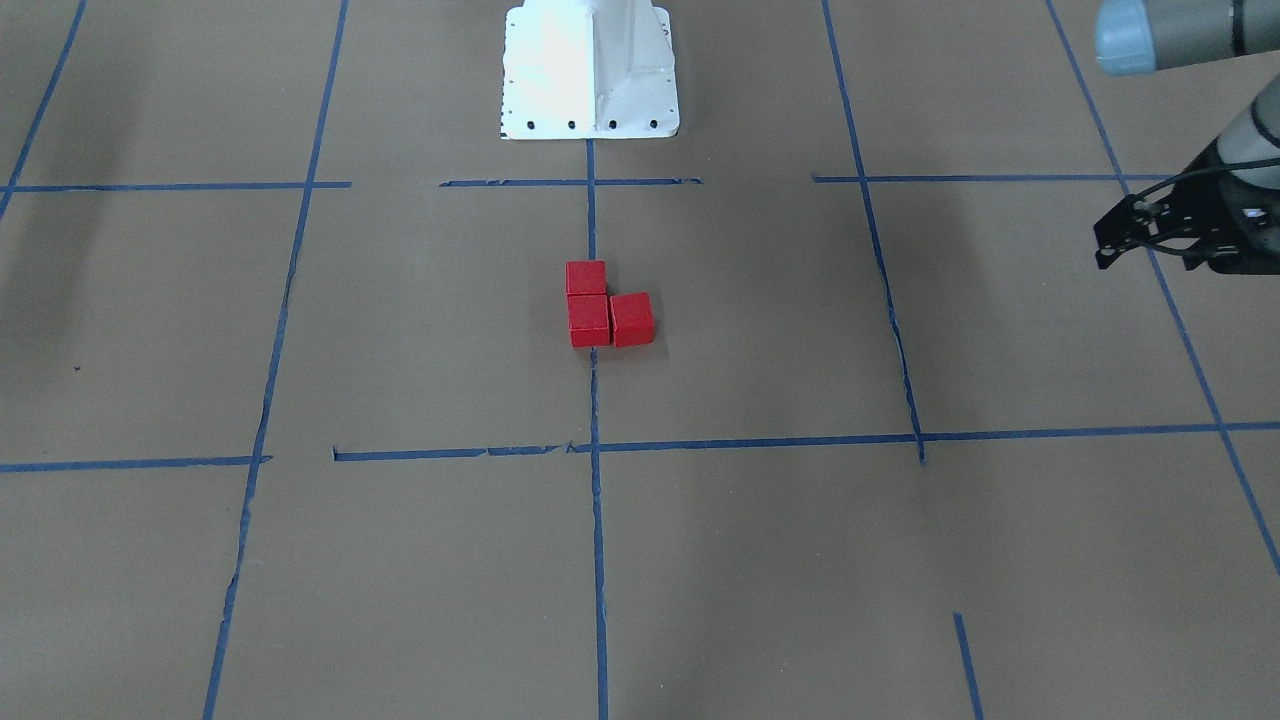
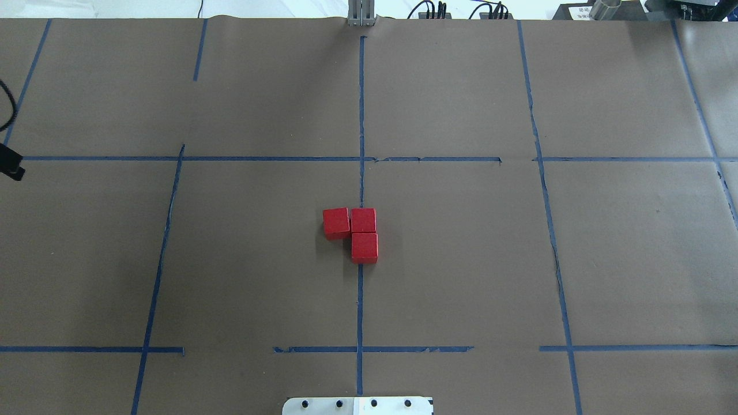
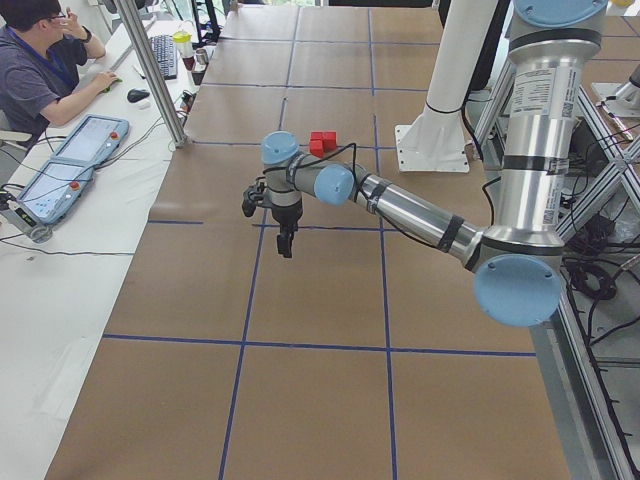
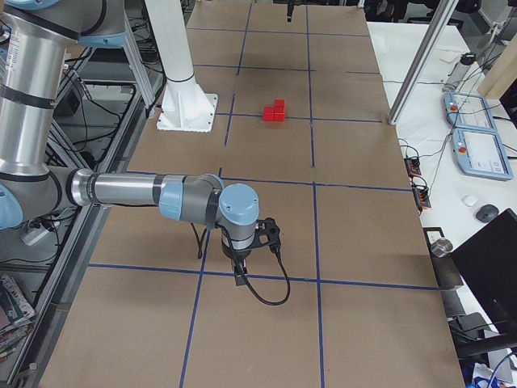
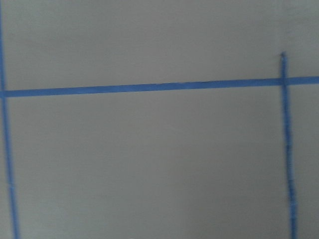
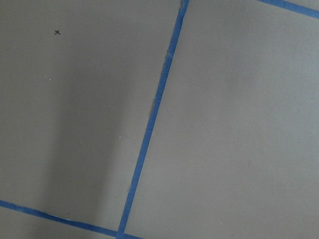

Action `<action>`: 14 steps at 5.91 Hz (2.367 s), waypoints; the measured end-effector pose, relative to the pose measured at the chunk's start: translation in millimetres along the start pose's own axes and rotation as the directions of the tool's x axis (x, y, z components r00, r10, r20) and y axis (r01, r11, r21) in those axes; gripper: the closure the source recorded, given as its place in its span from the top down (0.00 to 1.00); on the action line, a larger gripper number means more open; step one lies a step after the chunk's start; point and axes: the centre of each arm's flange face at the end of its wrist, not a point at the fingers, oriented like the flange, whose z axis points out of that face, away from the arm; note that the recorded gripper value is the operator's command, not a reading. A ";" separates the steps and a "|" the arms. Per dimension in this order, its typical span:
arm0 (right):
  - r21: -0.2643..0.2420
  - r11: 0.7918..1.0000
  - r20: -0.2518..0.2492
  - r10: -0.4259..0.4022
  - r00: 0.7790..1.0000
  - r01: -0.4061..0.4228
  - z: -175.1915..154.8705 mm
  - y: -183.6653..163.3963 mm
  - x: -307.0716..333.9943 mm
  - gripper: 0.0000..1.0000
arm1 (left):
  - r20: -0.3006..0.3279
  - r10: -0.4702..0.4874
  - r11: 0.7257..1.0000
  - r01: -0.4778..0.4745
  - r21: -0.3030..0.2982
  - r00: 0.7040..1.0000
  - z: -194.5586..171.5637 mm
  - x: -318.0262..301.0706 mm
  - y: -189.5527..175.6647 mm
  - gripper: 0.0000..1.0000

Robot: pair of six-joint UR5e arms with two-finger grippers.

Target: Form red blocks into L shape at center

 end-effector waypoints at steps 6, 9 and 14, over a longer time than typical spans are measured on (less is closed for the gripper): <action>0.003 1.000 -0.001 -0.003 1.000 0.003 -1.5 -0.5 -1.0 1.00 | -0.063 -0.002 1.000 0.001 -0.018 0.998 8.7 -186.8 76.3 1.00; 0.003 1.000 -0.001 -0.002 1.000 0.002 -1.7 -0.3 -1.3 1.00 | -0.058 0.019 1.000 -0.019 0.001 0.998 3.4 -182.8 71.2 1.00; 0.005 1.000 -0.002 -0.002 1.000 0.002 -2.5 -0.5 -1.6 1.00 | -0.056 0.035 0.999 -0.035 0.010 0.998 -0.4 -178.5 71.8 1.00</action>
